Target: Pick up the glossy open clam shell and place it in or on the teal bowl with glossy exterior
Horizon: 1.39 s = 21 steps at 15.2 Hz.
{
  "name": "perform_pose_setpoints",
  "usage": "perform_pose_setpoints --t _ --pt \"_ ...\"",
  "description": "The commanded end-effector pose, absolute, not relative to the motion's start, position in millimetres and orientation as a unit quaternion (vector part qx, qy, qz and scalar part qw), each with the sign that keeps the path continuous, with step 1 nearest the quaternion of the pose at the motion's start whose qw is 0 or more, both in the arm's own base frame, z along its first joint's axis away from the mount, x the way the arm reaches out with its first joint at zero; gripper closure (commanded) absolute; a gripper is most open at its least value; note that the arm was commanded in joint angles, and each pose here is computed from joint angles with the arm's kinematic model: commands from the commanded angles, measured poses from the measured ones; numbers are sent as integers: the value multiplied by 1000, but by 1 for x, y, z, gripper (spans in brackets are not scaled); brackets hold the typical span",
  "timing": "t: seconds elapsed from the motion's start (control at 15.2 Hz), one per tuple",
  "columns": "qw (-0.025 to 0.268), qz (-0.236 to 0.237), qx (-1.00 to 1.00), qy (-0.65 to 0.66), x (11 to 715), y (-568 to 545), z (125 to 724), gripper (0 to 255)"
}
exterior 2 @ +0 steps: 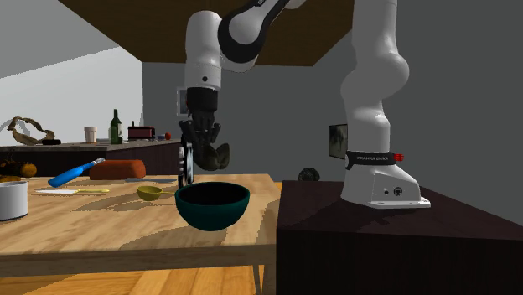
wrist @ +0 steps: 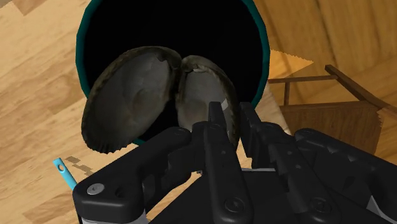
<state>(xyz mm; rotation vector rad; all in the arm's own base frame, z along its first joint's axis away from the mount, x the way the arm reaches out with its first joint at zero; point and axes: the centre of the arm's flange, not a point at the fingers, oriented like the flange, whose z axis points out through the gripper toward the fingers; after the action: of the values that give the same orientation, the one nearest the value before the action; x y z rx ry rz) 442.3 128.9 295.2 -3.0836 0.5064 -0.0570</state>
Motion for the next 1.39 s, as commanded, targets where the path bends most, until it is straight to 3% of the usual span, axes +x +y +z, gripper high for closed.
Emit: perform_pose_setpoints --t 0.0,0.53,1.06,1.12,1.32 --pt "8 -19 -987 162 441 129 284 255" --pt "8 -19 -987 162 441 129 243 255" --pt "8 -19 -987 162 441 129 243 255" --pt "8 -19 -987 162 441 129 243 0" --pt "8 -19 -987 162 441 129 243 0"
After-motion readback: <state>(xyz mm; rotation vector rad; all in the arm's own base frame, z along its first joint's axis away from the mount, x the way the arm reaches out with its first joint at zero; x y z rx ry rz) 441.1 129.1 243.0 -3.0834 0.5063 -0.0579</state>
